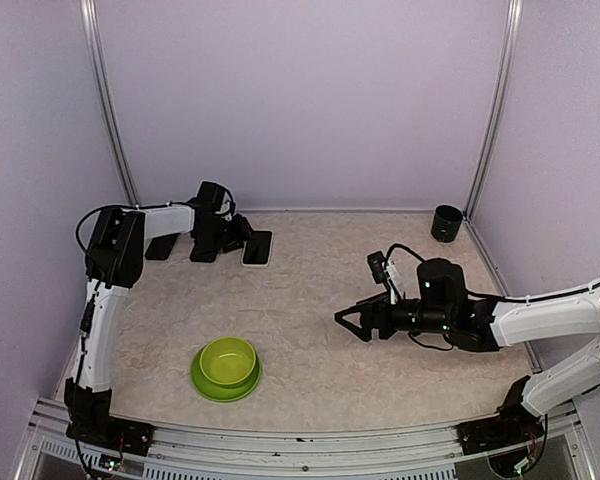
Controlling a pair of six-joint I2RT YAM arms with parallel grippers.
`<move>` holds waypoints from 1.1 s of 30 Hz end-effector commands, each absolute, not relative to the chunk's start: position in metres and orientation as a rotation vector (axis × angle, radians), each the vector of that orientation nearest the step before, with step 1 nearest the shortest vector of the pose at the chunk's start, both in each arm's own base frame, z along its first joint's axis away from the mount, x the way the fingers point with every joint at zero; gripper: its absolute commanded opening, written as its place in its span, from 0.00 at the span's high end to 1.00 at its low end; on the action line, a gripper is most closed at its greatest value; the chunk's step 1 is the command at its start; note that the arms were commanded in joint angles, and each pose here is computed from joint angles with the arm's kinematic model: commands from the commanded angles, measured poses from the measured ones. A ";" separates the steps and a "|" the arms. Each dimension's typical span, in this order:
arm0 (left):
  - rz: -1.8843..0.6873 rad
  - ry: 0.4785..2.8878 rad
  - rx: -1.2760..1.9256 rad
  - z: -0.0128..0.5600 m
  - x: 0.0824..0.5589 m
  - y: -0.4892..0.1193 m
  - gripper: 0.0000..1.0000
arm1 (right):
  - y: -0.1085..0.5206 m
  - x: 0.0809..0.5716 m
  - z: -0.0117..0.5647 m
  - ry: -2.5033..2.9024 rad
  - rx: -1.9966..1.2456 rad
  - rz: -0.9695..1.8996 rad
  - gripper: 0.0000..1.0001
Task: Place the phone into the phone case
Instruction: Move the phone with the phone case to the corner of the board, then reset both arms
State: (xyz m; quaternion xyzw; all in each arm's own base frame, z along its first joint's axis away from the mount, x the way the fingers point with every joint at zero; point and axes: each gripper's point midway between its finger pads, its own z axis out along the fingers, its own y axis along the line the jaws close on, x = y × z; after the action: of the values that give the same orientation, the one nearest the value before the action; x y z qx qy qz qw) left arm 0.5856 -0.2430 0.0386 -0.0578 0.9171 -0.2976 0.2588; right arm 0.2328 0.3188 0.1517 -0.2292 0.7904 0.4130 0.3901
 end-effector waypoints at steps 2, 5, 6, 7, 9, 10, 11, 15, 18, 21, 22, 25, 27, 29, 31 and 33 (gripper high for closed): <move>-0.797 2.389 -0.186 0.085 0.584 -0.226 0.46 | 0.308 0.246 0.168 1.991 -0.559 0.948 0.10; -0.817 2.296 -0.180 0.119 0.580 -0.221 0.45 | 0.301 0.251 0.173 1.994 -0.551 0.884 0.09; -0.830 2.259 -0.172 0.136 0.576 -0.221 0.45 | 0.298 0.252 0.173 2.002 -0.544 0.858 0.08; -0.838 2.262 -0.172 0.132 0.567 -0.221 0.44 | 0.293 0.255 0.174 2.005 -0.531 0.826 0.08; -0.874 2.234 -0.150 0.143 0.551 -0.225 0.39 | 0.287 0.258 0.174 2.016 -0.517 0.778 0.07; -0.892 2.206 -0.129 0.157 0.540 -0.228 0.35 | 0.284 0.258 0.175 2.020 -0.509 0.758 0.06; -0.901 2.192 -0.109 0.161 0.531 -0.231 0.33 | 0.280 0.259 0.174 2.028 -0.501 0.739 0.05; -0.869 2.137 -0.053 0.186 0.489 -0.236 0.26 | 0.264 0.262 0.176 2.048 -0.462 0.655 0.00; -0.831 2.109 -0.009 0.202 0.459 -0.240 0.16 | 0.254 0.265 0.180 2.053 -0.436 0.593 0.00; -0.766 2.086 0.032 0.211 0.431 -0.242 0.02 | 0.243 0.266 0.180 2.076 -0.417 0.525 0.00; -0.748 2.076 0.044 0.213 0.421 -0.241 0.01 | 0.240 0.267 0.181 2.079 -0.412 0.508 0.00; -0.707 2.049 0.081 0.218 0.390 -0.241 0.01 | 0.230 0.268 0.188 2.084 -0.382 0.464 0.00; -0.682 2.044 0.098 0.213 0.369 -0.238 0.01 | 0.224 0.268 0.195 2.071 -0.369 0.445 0.00; -0.640 2.028 0.107 0.210 0.351 -0.234 0.01 | 0.218 0.266 0.203 2.055 -0.359 0.431 0.00; -0.614 1.999 0.114 0.210 0.333 -0.229 0.01 | 0.213 0.264 0.212 2.038 -0.351 0.425 0.00; -0.600 1.979 0.124 0.211 0.318 -0.225 0.01 | 0.209 0.262 0.220 2.023 -0.343 0.423 0.00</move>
State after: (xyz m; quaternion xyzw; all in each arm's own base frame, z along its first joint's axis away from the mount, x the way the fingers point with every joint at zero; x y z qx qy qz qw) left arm 0.3321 -0.2400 0.2051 0.0545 0.8355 -0.2866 0.4657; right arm 0.2613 0.2256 0.1968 -0.1555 0.8426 0.1954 0.4771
